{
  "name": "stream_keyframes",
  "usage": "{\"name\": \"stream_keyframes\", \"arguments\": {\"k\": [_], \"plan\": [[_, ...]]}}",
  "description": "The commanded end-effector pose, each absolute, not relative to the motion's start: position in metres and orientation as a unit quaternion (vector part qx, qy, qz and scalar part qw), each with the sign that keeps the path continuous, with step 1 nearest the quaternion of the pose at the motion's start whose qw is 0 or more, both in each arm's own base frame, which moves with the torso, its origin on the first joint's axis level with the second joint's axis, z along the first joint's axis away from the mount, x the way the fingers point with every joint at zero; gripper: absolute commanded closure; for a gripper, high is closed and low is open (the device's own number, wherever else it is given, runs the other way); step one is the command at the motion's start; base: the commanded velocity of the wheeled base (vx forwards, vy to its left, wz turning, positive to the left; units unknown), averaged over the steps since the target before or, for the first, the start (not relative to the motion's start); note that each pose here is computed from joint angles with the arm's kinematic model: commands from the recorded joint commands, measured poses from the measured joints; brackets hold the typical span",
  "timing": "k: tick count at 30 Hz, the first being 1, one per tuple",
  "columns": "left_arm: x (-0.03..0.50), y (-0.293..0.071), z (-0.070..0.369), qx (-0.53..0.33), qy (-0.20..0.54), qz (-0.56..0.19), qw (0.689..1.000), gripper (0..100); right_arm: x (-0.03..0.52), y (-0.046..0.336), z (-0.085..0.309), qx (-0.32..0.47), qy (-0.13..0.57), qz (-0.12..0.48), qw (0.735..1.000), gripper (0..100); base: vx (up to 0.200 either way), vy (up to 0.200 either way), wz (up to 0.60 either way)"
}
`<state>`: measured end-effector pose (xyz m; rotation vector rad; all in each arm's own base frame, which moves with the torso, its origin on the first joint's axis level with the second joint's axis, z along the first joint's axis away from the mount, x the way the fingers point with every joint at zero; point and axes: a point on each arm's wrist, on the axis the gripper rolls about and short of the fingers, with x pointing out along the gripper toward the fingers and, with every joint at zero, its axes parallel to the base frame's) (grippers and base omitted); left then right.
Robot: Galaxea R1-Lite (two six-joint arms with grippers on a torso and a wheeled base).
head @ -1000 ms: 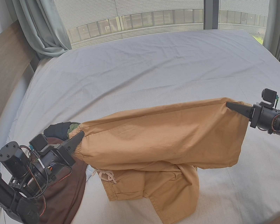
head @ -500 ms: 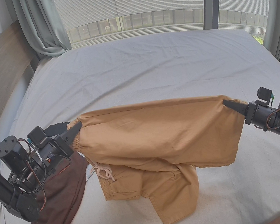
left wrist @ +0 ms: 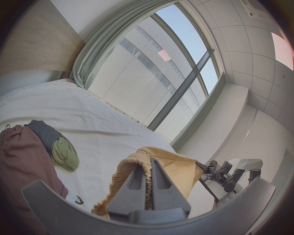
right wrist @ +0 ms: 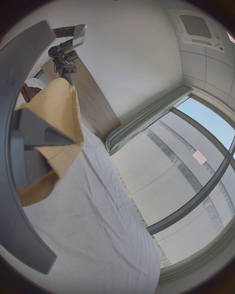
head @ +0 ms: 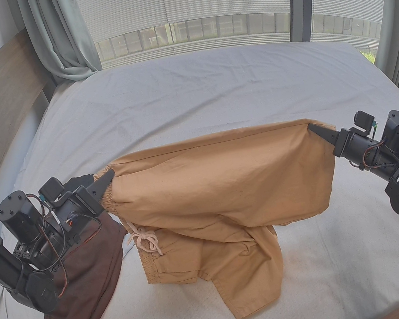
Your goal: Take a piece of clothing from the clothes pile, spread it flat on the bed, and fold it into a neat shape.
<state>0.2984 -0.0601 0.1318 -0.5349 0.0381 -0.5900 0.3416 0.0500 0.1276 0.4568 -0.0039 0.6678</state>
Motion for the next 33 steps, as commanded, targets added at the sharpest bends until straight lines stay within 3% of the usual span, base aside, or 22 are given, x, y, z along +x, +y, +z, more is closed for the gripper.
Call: {"name": "stream_keyframes", "arguments": {"k": [1,33], "plan": [[0.306,-0.061,0.124,-0.262,0.026,-0.284,0.922,100,0.350,0.050,0.117,0.225,0.007,0.321,0.920,100,0.000,0.000,0.00],[0.378,-0.075,0.083,-0.265,0.022,-0.279,0.923,100,0.402,0.046,0.080,0.229,0.002,0.295,0.928,100,0.000,0.000,0.00]]}}
